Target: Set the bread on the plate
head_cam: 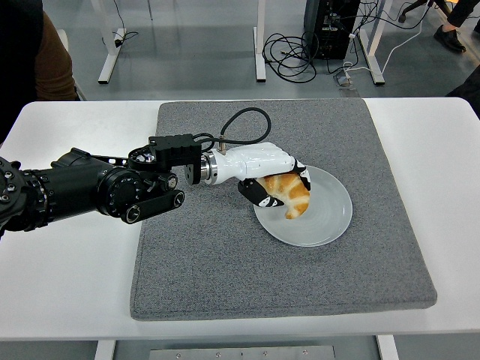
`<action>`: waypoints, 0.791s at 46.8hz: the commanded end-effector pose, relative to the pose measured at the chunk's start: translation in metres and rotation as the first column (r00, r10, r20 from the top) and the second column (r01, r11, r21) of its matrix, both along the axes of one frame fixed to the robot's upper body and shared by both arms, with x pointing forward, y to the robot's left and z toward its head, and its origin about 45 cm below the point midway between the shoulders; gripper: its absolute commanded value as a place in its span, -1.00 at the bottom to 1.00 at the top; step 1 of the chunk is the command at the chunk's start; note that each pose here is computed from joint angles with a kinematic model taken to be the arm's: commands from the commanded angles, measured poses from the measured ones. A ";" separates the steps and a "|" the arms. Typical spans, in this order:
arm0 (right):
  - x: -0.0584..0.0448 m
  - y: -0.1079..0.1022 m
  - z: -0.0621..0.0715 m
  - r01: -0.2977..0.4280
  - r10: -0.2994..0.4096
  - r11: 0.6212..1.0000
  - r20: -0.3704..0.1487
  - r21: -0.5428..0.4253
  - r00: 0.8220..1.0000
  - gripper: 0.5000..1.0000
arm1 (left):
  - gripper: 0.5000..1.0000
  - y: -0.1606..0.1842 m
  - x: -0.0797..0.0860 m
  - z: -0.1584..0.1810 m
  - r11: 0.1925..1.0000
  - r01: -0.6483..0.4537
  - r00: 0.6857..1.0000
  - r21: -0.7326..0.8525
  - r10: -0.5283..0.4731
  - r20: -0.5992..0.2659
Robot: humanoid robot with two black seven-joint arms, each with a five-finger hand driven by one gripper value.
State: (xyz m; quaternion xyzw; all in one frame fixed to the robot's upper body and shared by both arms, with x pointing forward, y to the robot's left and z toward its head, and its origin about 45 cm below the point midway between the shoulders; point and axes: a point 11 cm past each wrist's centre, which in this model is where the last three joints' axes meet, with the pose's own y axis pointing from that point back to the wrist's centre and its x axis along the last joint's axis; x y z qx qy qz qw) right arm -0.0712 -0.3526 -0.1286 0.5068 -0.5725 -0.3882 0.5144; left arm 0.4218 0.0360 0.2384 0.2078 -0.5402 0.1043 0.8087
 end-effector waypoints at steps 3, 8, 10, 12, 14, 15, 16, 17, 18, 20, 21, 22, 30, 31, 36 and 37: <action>0.000 0.000 0.000 0.000 0.000 1.000 0.001 0.000 1.000 1.00 | -0.29 0.000 0.000 -0.002 1.000 -0.007 1.000 -0.005 0.007 -0.012; 0.000 0.000 0.000 0.000 0.000 1.000 -0.001 0.000 1.000 1.00 | 0.01 0.002 -0.002 -0.006 1.000 -0.021 0.999 -0.015 0.021 -0.036; 0.000 0.000 0.000 0.000 0.000 1.000 -0.001 0.000 1.000 1.00 | 0.18 0.003 -0.002 -0.008 1.000 -0.025 0.999 -0.017 0.024 -0.044; 0.000 0.000 0.000 0.000 0.000 1.000 0.001 0.000 1.000 1.00 | 0.32 0.004 -0.003 -0.011 0.999 -0.029 0.998 -0.016 0.028 -0.052; 0.000 0.000 0.000 0.000 0.000 1.000 -0.001 0.000 1.000 1.00 | 0.45 0.004 -0.004 -0.012 0.999 -0.031 0.998 -0.018 0.030 -0.057; 0.000 0.000 0.000 0.000 0.000 1.000 -0.001 0.000 1.000 1.00 | 0.49 0.004 -0.004 -0.013 0.999 -0.031 0.998 -0.018 0.030 -0.058; 0.000 0.000 0.000 0.000 0.000 1.000 -0.001 0.000 1.000 1.00 | 0.55 0.005 -0.004 -0.014 0.999 -0.033 0.998 -0.019 0.032 -0.062; 0.000 0.000 0.000 0.000 0.000 1.000 -0.001 0.000 1.000 1.00 | 0.59 0.005 -0.005 -0.016 0.999 -0.033 0.997 -0.017 0.032 -0.066; 0.000 0.000 0.000 0.000 0.000 1.000 -0.001 0.000 1.000 1.00 | 0.62 0.005 -0.005 -0.017 0.999 -0.034 0.997 -0.017 0.032 -0.068; 0.000 0.000 0.000 0.000 0.000 1.000 -0.001 0.000 1.000 1.00 | 0.69 0.006 -0.006 -0.019 0.999 -0.033 0.997 -0.012 0.032 -0.071; 0.000 0.000 0.000 0.000 0.000 1.000 -0.001 0.000 1.000 1.00 | 0.71 0.006 -0.006 -0.020 0.999 -0.033 0.997 -0.011 0.033 -0.072; 0.000 0.000 0.000 0.000 0.000 1.000 -0.001 0.000 1.000 1.00 | 0.74 0.007 -0.007 -0.020 0.999 -0.033 0.997 -0.009 0.032 -0.074; 0.000 0.000 0.000 0.000 0.000 1.000 -0.001 0.000 1.000 1.00 | 0.83 0.008 -0.007 -0.023 1.000 -0.031 0.997 0.000 0.031 -0.076; 0.000 0.000 0.000 0.000 0.000 1.000 0.001 0.000 1.000 1.00 | 0.83 0.008 -0.007 -0.023 1.000 -0.031 0.997 0.000 0.031 -0.075; 0.000 0.000 0.000 0.000 0.000 1.000 0.001 0.000 1.000 1.00 | 0.83 0.007 -0.007 -0.022 1.000 -0.030 0.997 -0.003 0.030 -0.075; 0.000 0.000 0.000 0.000 0.000 1.000 0.001 0.000 1.000 1.00 | 0.83 0.007 -0.008 -0.022 1.000 -0.030 0.997 -0.005 0.029 -0.076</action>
